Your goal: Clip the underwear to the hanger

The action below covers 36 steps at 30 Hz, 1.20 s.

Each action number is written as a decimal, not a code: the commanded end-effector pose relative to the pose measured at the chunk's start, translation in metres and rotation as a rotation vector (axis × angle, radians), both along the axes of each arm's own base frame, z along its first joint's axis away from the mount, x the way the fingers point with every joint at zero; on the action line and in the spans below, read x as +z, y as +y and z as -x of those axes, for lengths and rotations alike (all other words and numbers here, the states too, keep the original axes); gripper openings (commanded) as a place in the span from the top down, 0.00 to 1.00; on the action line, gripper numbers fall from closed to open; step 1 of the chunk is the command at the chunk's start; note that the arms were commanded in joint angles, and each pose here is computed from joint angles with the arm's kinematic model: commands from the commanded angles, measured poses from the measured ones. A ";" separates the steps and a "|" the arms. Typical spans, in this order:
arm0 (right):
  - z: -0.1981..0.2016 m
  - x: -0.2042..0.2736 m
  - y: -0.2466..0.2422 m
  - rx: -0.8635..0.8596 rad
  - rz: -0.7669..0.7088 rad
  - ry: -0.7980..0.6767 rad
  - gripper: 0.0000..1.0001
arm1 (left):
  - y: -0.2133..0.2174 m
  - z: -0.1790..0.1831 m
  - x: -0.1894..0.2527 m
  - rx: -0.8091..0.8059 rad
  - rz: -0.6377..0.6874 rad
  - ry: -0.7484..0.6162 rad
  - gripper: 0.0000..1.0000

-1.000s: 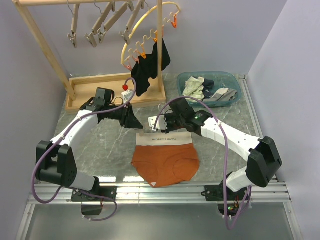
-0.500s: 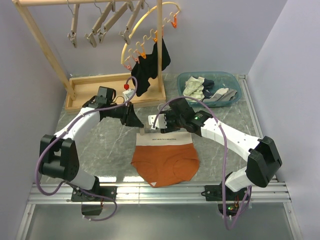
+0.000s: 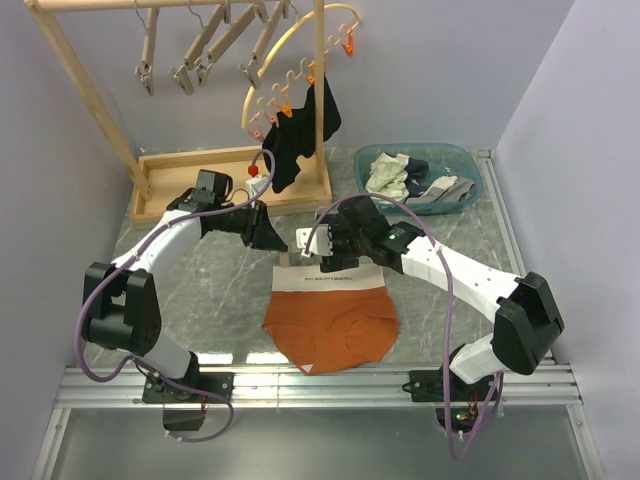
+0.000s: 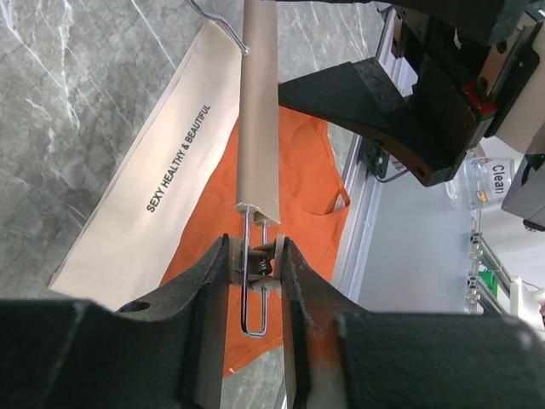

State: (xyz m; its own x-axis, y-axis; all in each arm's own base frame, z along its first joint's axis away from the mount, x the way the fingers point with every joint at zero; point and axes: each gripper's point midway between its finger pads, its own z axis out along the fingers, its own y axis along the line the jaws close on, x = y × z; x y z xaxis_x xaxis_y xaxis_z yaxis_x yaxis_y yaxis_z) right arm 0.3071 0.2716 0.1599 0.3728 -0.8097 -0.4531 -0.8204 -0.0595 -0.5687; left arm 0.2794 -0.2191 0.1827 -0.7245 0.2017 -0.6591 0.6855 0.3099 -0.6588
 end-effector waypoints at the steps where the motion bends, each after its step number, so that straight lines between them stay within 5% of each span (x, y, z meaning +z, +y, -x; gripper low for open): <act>1: -0.003 0.001 0.008 0.007 -0.029 -0.011 0.17 | -0.003 0.006 0.031 -0.057 0.053 -0.107 1.00; 10: -0.010 0.000 0.006 -0.001 -0.063 0.079 0.19 | -0.002 0.019 0.039 -0.099 0.072 -0.160 1.00; 12: -0.012 0.000 0.005 -0.003 -0.072 0.098 0.26 | -0.002 0.020 0.039 -0.104 0.078 -0.165 1.00; 13: -0.011 0.001 0.005 0.003 -0.073 0.102 0.33 | -0.002 0.021 0.037 -0.101 0.073 -0.163 1.00; 14: -0.011 0.002 0.005 0.005 -0.078 0.102 0.55 | -0.001 0.021 0.038 -0.101 0.073 -0.170 1.00; 16: -0.008 0.005 0.006 0.020 -0.086 0.104 0.73 | 0.000 0.019 0.036 -0.092 0.059 -0.171 0.97; 17: -0.008 0.008 0.005 0.021 -0.087 0.096 0.99 | 0.000 0.019 0.036 -0.076 0.051 -0.161 0.91; 21: -0.008 0.010 0.002 0.024 -0.073 0.074 1.00 | 0.001 0.013 0.040 -0.049 0.035 -0.165 0.58; 26: -0.007 0.005 -0.002 0.027 -0.042 0.070 1.00 | 0.000 0.009 0.047 -0.036 0.039 -0.152 0.44; 36: -0.005 0.005 -0.002 0.037 -0.037 0.075 1.00 | -0.003 0.006 0.042 -0.030 0.026 -0.139 0.43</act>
